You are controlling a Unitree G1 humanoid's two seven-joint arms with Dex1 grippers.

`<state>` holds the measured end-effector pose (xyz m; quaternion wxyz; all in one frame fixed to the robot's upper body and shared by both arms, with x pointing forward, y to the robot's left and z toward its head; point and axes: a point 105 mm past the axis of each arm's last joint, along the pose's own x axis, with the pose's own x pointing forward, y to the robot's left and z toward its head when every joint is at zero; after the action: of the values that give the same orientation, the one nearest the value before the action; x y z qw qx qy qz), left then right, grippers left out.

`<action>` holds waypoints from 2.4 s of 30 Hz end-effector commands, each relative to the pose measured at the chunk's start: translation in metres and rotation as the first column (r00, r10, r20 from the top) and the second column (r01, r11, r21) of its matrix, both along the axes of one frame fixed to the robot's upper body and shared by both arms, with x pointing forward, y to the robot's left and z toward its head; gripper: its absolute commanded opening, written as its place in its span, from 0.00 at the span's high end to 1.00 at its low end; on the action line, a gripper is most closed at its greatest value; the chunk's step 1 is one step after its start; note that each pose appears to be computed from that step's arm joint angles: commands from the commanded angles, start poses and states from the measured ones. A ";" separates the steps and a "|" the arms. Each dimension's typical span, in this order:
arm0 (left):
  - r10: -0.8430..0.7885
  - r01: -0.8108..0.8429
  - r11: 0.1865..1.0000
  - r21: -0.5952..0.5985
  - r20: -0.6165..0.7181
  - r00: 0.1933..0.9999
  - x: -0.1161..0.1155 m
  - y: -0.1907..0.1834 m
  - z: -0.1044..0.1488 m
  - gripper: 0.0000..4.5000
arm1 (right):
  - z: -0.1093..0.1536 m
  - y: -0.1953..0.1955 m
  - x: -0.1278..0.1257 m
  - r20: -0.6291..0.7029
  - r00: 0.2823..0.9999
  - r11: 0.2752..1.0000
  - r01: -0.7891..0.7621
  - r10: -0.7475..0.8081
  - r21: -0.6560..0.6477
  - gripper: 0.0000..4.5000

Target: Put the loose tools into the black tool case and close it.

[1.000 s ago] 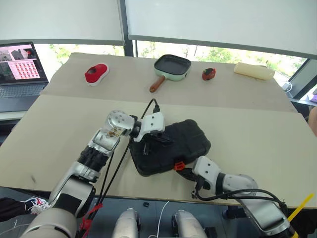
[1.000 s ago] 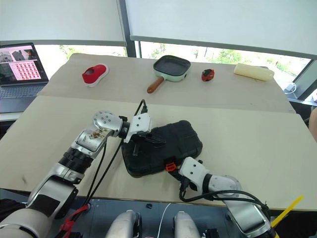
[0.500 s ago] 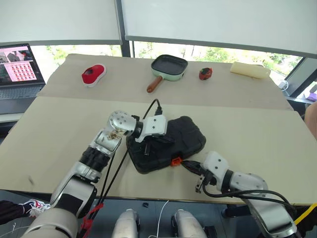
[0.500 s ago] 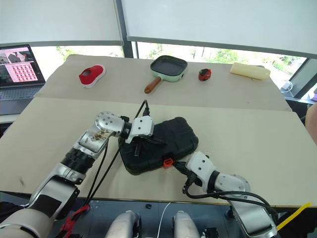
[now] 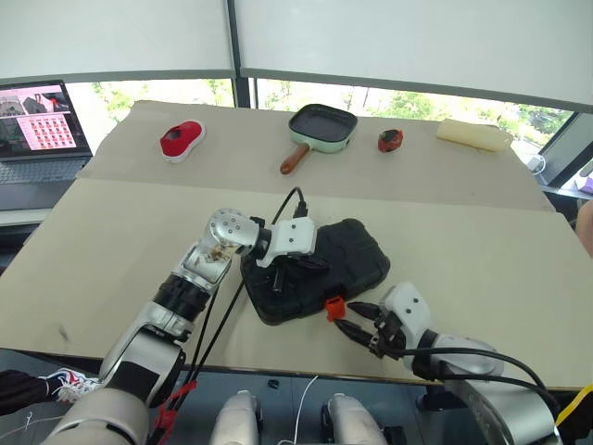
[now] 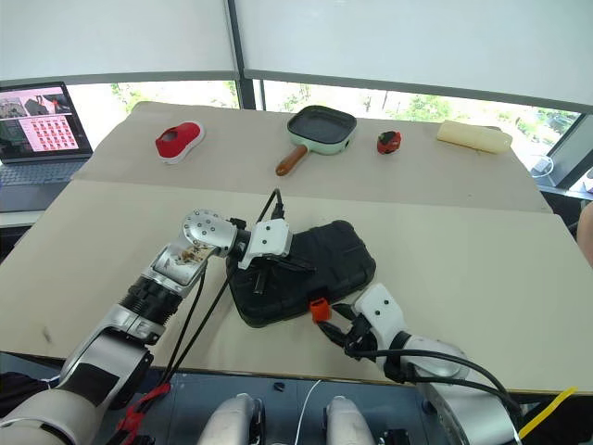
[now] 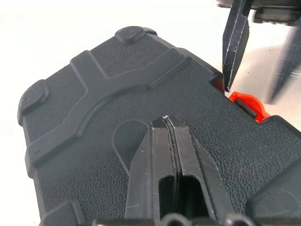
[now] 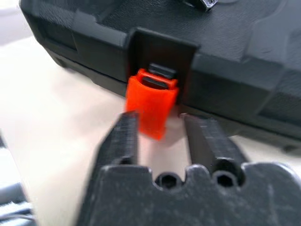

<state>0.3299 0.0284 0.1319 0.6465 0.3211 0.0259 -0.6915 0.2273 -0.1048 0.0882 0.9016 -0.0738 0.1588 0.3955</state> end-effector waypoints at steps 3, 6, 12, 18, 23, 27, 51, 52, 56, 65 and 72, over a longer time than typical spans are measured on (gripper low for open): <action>0.020 -0.013 0.994 0.110 -0.066 0.998 -0.002 0.009 -0.030 1.00 | 0.007 0.006 -0.001 -0.057 0.996 0.994 0.073 -0.069 0.083 0.37; 0.016 -0.009 0.994 0.112 -0.063 0.998 -0.002 0.009 -0.030 1.00 | 0.003 0.002 0.001 -0.044 0.995 0.996 0.088 -0.087 0.019 0.37; 0.018 -0.011 0.993 0.115 -0.058 0.998 -0.002 0.012 -0.030 1.00 | 0.008 -0.020 -0.011 0.005 0.998 0.993 0.063 -0.063 -0.104 0.49; 0.021 -0.016 0.995 0.095 -0.053 0.998 0.001 0.005 -0.029 1.00 | 0.003 -0.012 -0.022 0.037 0.994 0.975 -0.093 0.102 -0.204 0.91; 0.002 0.003 0.995 0.098 -0.052 0.999 -0.002 0.003 -0.030 1.00 | -0.007 0.002 -0.013 0.078 0.968 0.932 -0.204 0.237 -0.299 0.99; 0.001 0.004 0.995 0.104 -0.049 0.999 -0.003 0.004 -0.031 1.00 | -0.026 0.005 -0.001 0.065 0.955 0.893 -0.245 0.289 -0.379 0.99; -0.008 0.013 0.994 0.109 -0.054 0.998 -0.007 0.001 -0.035 1.00 | 0.033 0.006 0.030 0.593 0.781 0.950 -0.004 0.197 -0.311 0.99; -0.008 0.014 0.994 0.109 -0.054 0.999 -0.006 0.001 -0.035 1.00 | 0.034 0.006 0.029 0.595 0.779 0.950 -0.001 0.197 -0.313 0.99; -0.010 0.016 0.994 0.110 -0.053 0.999 -0.006 0.001 -0.036 1.00 | 0.033 0.005 0.027 0.572 0.796 0.951 -0.014 0.197 -0.309 0.99; -0.007 0.012 0.994 0.109 -0.050 0.999 -0.004 0.001 -0.036 1.00 | -0.010 -0.002 0.005 0.337 0.907 0.924 -0.123 0.253 -0.362 0.99; -0.021 0.026 0.993 0.117 -0.046 0.999 -0.005 0.001 -0.035 1.00 | -0.020 0.008 0.009 0.305 0.925 0.931 -0.114 0.227 -0.346 0.99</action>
<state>0.3300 0.0229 0.1268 0.6422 0.3255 0.0174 -0.6937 0.2312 -0.1003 0.0618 0.8516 -0.2925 0.0703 0.4293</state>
